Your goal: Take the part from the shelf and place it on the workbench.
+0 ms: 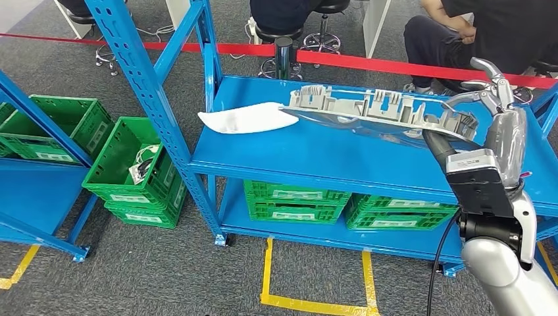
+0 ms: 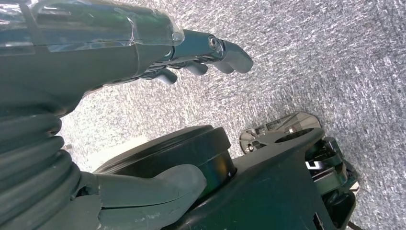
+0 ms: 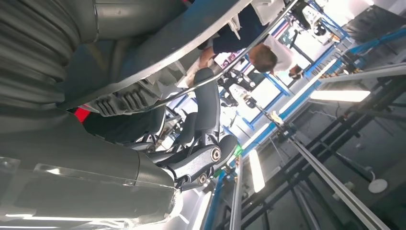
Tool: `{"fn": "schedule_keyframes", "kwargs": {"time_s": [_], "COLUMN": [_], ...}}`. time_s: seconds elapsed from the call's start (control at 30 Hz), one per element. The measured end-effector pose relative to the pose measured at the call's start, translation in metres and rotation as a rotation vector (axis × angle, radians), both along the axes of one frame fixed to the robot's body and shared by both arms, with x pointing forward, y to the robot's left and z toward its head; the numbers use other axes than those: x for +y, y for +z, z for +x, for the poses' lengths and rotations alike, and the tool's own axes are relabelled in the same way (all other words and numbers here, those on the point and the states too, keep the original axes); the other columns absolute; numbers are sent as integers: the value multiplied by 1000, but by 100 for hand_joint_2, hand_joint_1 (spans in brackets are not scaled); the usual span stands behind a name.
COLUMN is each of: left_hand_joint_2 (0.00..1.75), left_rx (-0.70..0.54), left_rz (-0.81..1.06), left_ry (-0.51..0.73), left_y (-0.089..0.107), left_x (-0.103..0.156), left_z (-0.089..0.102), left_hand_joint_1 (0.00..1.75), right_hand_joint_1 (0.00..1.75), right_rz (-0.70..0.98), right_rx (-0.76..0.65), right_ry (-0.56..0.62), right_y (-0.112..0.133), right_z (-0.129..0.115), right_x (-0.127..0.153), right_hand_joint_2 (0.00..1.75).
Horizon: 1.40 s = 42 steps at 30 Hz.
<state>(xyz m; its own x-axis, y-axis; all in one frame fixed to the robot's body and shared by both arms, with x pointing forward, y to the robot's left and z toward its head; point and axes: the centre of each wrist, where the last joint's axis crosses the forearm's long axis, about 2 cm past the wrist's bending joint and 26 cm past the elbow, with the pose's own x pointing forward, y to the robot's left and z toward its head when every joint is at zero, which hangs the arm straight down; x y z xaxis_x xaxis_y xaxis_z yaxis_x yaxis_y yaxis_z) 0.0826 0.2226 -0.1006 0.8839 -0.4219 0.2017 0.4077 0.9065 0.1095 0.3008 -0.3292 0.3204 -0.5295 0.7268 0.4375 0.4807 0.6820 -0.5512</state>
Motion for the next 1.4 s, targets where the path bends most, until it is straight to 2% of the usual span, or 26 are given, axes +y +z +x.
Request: {"fn": "schedule_keyframes", "kwargs": {"time_s": [0.2, 0.37, 0.57, 0.93, 1.4], "left_hand_joint_2": [175, 175, 175, 175, 175], "left_rx": [-62, -146, -182, -194, -199], "left_rz": [-20, -51, -55, -51, -47], "left_ry": [-2, -5, 10, 57, 60], "left_y": [0, 0, 0, -1, -1], "left_x": [0, 0, 1, 1, 3], "left_z": [0, 0, 0, -4, -5], "left_hand_joint_1": [0, 0, 0, 0, 0], "right_hand_joint_1": [175, 175, 175, 175, 175], "right_rz": [-1, -11, 9, 108, 191], "right_rx": [-88, -210, -293, -302, -261], "right_ry": [35, 110, 203, 339, 432], "right_y": [17, 30, 38, 20, 6], "right_z": [-10, -32, -57, -83, -93], "right_x": [8, 27, 46, 71, 86], "right_hand_joint_2": [175, 175, 175, 175, 175]}}
